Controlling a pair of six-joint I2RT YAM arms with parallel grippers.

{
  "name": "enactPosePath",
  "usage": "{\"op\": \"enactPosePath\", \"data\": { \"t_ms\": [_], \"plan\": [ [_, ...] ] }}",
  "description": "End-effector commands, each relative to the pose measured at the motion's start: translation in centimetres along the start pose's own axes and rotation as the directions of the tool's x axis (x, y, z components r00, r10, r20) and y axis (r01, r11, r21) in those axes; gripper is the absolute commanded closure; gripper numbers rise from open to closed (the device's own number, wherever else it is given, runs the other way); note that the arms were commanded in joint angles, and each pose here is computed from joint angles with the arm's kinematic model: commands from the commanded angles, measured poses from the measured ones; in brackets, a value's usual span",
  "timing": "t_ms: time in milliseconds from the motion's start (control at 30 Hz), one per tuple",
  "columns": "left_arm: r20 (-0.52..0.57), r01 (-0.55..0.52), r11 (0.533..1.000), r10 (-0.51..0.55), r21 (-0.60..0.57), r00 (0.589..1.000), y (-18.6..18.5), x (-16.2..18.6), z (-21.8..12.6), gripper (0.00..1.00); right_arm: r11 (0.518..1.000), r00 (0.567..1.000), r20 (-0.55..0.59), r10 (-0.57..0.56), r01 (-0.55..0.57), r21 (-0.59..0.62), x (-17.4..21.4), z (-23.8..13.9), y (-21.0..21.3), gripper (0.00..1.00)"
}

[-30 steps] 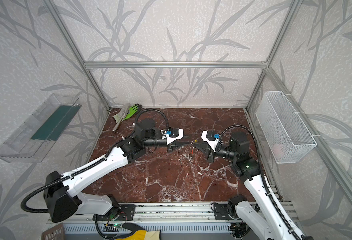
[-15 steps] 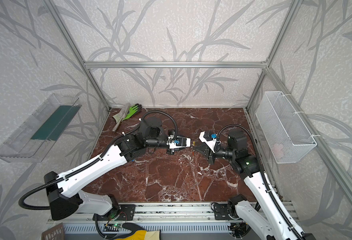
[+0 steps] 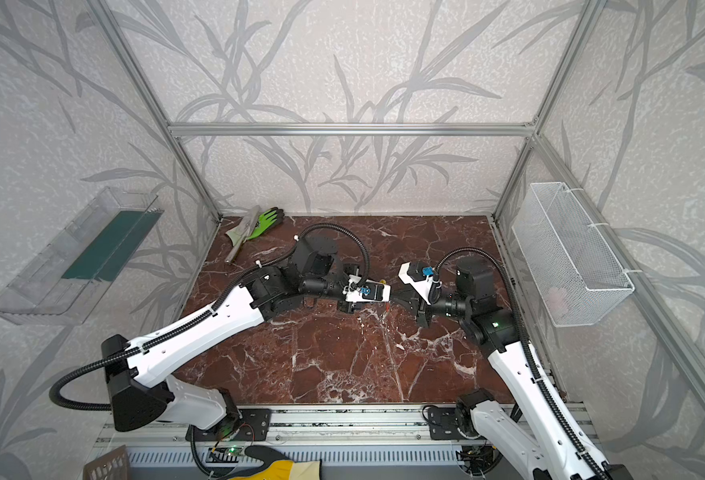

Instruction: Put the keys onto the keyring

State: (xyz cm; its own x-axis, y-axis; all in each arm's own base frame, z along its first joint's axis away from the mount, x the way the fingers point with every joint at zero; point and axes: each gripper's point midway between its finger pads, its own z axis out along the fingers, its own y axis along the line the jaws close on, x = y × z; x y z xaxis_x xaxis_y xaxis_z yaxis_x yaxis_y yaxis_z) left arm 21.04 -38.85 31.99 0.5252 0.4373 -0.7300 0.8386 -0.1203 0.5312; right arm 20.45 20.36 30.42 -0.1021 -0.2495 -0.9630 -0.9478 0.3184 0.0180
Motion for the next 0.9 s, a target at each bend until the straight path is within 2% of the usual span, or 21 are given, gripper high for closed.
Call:
{"op": "enactPosePath", "data": {
  "t_ms": [0, 200, 300, 433, 500, 667, 867],
  "plan": [
    [0.02, -0.036, 0.999, 0.035, 0.02, 0.999, -0.1, -0.9, 0.4, 0.87, 0.999, 0.999, 0.03, -0.042, 0.043, -0.028, -1.5, -0.3, 0.7, 1.0],
    [0.03, -0.023, 0.999, 0.022, 0.027, 0.999, -0.2, -1.0, 0.6, 0.99, 0.998, 0.998, 0.027, -0.057, 0.058, -0.016, -1.4, -0.3, 0.6, 1.0],
    [0.037, -0.004, 1.0, 0.003, 0.015, 0.999, 0.0, -1.0, 0.7, 1.0, 0.998, 0.998, 0.015, -0.064, 0.063, 0.031, -1.1, -0.5, 0.0, 0.97],
    [0.068, 0.043, 0.998, -0.041, -0.036, 0.997, 1.0, -1.2, 0.3, 1.0, 0.989, 0.998, 0.008, -0.064, 0.062, 0.133, -0.5, -1.0, -1.0, 0.74],
    [0.106, 0.075, 0.995, -0.068, -0.065, 0.992, 1.6, -1.6, -0.2, 1.0, 0.985, 0.998, 0.018, -0.055, 0.051, 0.166, 0.0, -1.1, -1.3, 0.67],
    [0.18, 0.138, 0.983, -0.115, -0.12, 0.977, 2.8, -2.4, -1.0, 1.0, 0.981, 0.996, 0.085, -0.021, 0.004, 0.193, 0.2, -1.1, -1.5, 0.64],
    [0.252, 0.192, 0.971, -0.151, -0.145, 0.956, 3.4, -3.2, -1.6, 1.0, 0.976, 0.995, 0.097, -0.01, -0.011, 0.218, 0.5, -1.1, -2.0, 0.64]
  ]
}}
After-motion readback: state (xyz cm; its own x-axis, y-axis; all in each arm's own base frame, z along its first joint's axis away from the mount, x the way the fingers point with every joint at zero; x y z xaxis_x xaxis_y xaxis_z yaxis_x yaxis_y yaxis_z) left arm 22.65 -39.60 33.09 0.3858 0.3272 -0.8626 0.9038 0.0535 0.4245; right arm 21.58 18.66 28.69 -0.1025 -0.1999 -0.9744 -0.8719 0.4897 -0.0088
